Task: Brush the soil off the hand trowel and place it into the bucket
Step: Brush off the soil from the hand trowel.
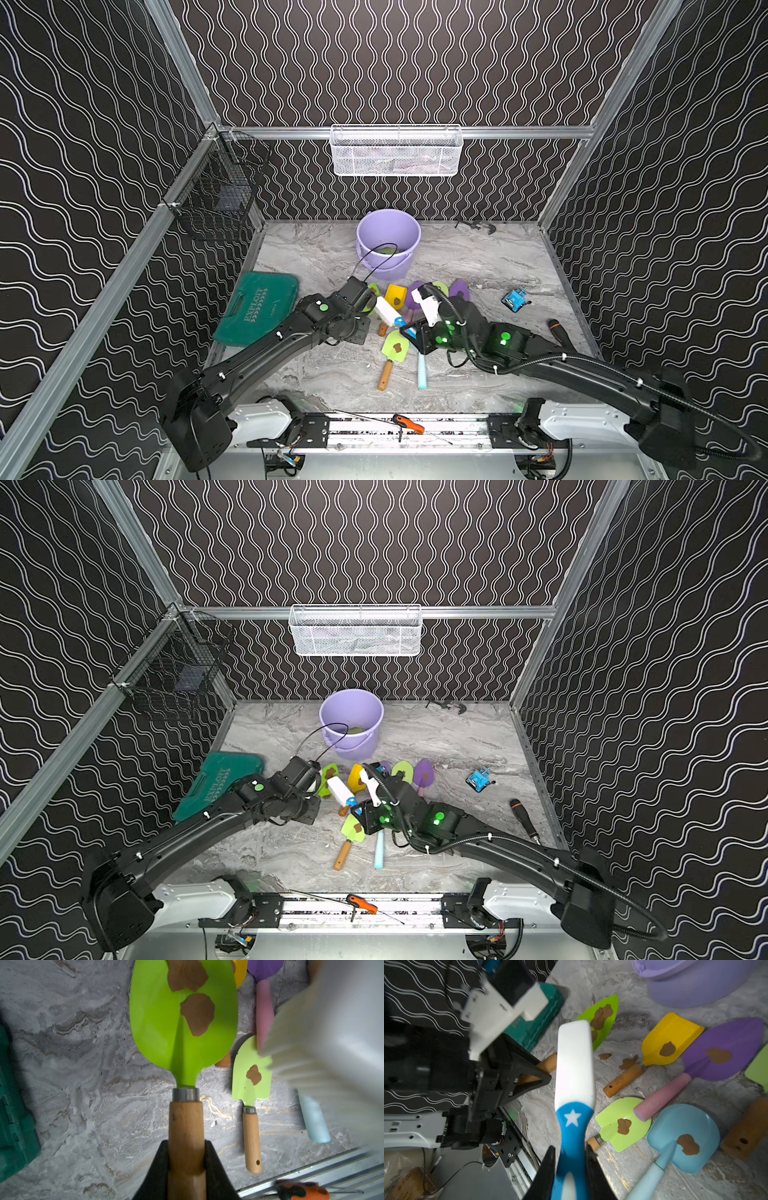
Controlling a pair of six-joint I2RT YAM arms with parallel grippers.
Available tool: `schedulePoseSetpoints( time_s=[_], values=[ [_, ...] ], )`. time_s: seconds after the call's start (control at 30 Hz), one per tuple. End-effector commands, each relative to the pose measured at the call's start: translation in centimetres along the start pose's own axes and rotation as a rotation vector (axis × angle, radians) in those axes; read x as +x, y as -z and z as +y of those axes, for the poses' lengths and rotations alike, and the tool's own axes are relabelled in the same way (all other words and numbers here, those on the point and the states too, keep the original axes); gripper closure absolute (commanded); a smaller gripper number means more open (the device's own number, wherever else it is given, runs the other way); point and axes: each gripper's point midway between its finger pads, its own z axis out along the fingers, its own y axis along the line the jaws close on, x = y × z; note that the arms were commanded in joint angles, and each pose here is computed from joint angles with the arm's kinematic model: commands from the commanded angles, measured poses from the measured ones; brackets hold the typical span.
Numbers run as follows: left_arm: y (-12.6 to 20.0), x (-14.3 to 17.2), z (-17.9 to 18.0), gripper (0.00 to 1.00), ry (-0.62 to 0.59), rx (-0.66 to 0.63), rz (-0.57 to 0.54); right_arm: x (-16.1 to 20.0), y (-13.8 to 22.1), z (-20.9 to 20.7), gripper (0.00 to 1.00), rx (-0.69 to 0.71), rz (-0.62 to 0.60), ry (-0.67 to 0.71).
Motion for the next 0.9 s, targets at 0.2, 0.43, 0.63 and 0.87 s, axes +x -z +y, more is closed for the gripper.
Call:
schedulePoseSetpoints(
  time_s=[0.2,0.43,0.63,0.87],
  values=[
    [1.5,1.7,-0.3,1.00,-0.052,-0.015,0.039,0.4,-2.7,0.7,1.00,0.070,0.091,0.098],
    [1.2,2.4,0.3,1.00,-0.044,-0.083,0.043,0.0,-4.2,-4.3,1.00,0.388,0.145,0.150],
    [0.9,3.4,1.1,1.00,0.001,-0.113,0.049,-1.9,-3.0,-3.2,1.00,0.363,0.086,0.157],
    [1.1,3.9,1.4,1.00,0.026,-0.114,0.047,-1.5,-2.0,0.5,1.00,0.141,0.079,0.158]
  ],
)
